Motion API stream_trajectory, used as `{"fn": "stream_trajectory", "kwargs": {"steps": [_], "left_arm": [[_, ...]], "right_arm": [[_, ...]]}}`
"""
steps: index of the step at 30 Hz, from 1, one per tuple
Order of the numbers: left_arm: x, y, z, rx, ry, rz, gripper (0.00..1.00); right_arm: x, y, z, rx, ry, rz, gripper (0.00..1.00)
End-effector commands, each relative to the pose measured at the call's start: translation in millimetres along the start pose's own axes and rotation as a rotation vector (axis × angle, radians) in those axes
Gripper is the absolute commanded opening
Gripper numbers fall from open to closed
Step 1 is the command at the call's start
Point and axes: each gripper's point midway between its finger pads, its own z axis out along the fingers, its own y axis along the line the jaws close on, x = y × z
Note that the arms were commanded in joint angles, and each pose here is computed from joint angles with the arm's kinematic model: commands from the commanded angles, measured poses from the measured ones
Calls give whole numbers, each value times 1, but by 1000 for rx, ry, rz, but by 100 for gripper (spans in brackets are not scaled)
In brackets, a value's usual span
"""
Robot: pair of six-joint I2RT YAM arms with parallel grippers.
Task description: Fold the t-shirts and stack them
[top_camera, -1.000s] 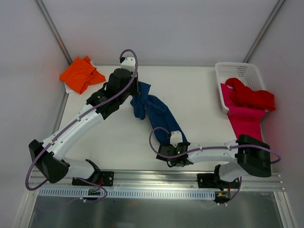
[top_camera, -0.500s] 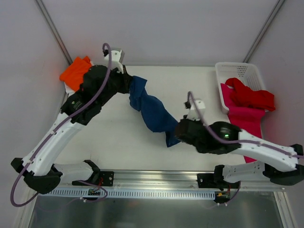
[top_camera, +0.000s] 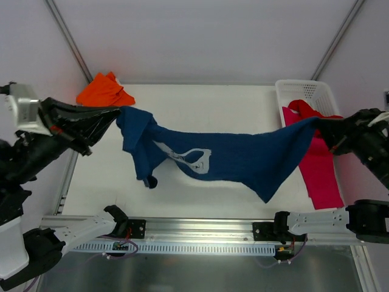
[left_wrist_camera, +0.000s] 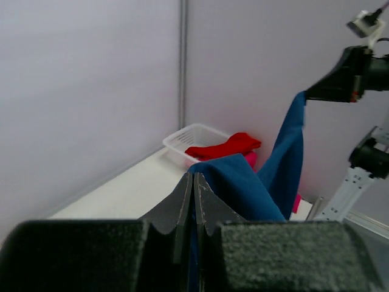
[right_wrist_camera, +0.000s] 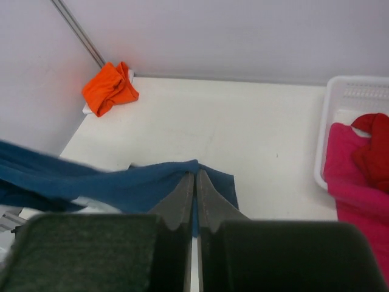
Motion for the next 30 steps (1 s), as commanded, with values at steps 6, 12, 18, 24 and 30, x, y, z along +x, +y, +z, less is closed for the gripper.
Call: {"fn": "stream_trajectory", "kwargs": {"steps": [6,12,18,24,30], "left_arm": [[-50,-62,-64,273,-131,46,0],[-16,-51,-51,234,-50,22,3],[55,-16,11,125,120,-41,4],[157,28,87,20,341,-77,1],[266,77,141,-93,565,-252,8]], "right_arm": [[-17,-28,-28,-105,-51,-115,0],[-25,-47,-44,-148,-152,33,0],[9,-49,-15,26,-118,-12,0],[44,-32,27,281,-71,-153,0],[84,-17,60,382,25,-224,0]]}}
